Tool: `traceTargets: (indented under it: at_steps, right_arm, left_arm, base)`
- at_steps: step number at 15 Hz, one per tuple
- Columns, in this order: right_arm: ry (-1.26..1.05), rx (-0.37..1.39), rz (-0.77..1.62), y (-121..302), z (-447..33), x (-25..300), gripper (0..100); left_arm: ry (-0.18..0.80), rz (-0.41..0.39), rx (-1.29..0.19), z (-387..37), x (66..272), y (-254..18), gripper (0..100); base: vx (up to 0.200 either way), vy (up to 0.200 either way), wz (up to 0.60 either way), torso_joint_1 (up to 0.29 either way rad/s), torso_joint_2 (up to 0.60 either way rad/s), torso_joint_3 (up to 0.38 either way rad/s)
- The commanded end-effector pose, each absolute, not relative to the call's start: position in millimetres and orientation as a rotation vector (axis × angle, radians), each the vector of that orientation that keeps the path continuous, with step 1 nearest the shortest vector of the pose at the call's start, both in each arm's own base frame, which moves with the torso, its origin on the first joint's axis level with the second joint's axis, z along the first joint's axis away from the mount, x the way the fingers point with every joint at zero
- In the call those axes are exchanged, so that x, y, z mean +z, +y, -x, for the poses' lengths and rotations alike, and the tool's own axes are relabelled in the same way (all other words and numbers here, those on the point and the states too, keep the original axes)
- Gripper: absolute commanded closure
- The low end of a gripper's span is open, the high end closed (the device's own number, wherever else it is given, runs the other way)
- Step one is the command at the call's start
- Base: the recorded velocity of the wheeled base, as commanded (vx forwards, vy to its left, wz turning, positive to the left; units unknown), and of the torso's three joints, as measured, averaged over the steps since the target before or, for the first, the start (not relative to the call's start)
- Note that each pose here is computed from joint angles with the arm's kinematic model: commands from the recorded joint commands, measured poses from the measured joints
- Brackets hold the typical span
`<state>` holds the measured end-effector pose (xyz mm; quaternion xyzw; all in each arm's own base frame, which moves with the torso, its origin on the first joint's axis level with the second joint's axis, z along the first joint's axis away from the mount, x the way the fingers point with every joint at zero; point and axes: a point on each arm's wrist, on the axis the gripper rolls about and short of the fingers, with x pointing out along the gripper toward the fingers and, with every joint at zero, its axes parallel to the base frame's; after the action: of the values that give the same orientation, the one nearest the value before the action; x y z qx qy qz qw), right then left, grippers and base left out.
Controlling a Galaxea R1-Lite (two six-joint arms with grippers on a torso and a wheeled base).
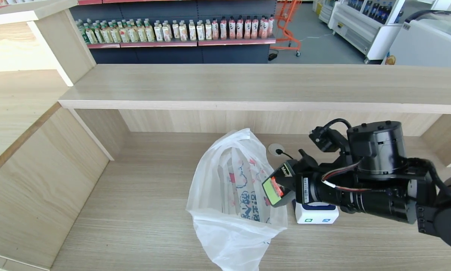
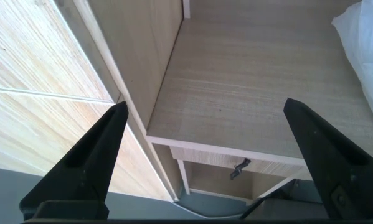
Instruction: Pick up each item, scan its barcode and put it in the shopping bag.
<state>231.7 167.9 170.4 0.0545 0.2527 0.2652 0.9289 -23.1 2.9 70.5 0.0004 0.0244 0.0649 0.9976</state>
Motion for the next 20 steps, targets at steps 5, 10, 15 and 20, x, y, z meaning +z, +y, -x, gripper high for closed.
traceTargets:
  at_steps: [5, 10, 15, 20]
  right_arm:
    - [0.550, 0.572, 0.046, 177.9, -245.6, 128.8, 100]
    - [0.507, 0.601, 0.205, 186.3, -266.5, 103.1, 100]
    - [0.450, 0.643, 0.301, 201.1, -281.8, 78.9, 100]
    - [0.390, 0.656, 0.267, 215.5, -299.6, 85.7, 100]
  left_arm:
    - [0.049, 0.000, 0.130, 23.1, 70.5, 2.9, 0]
    - [0.049, 0.000, 0.129, 23.1, 70.5, 3.0, 0]
    - [0.049, 0.000, 0.130, 23.1, 70.5, 2.9, 0]
    - [0.049, 0.000, 0.129, 23.1, 70.5, 3.0, 0]
  base:
    - [0.000, 0.000, 0.00, 0.000, 0.00, 0.000]
    - [0.000, 0.000, 0.00, 0.000, 0.00, 0.000]
    - [0.000, 0.000, 0.00, 0.000, 0.00, 0.000]
    - [0.000, 0.000, 0.00, 0.000, 0.00, 0.000]
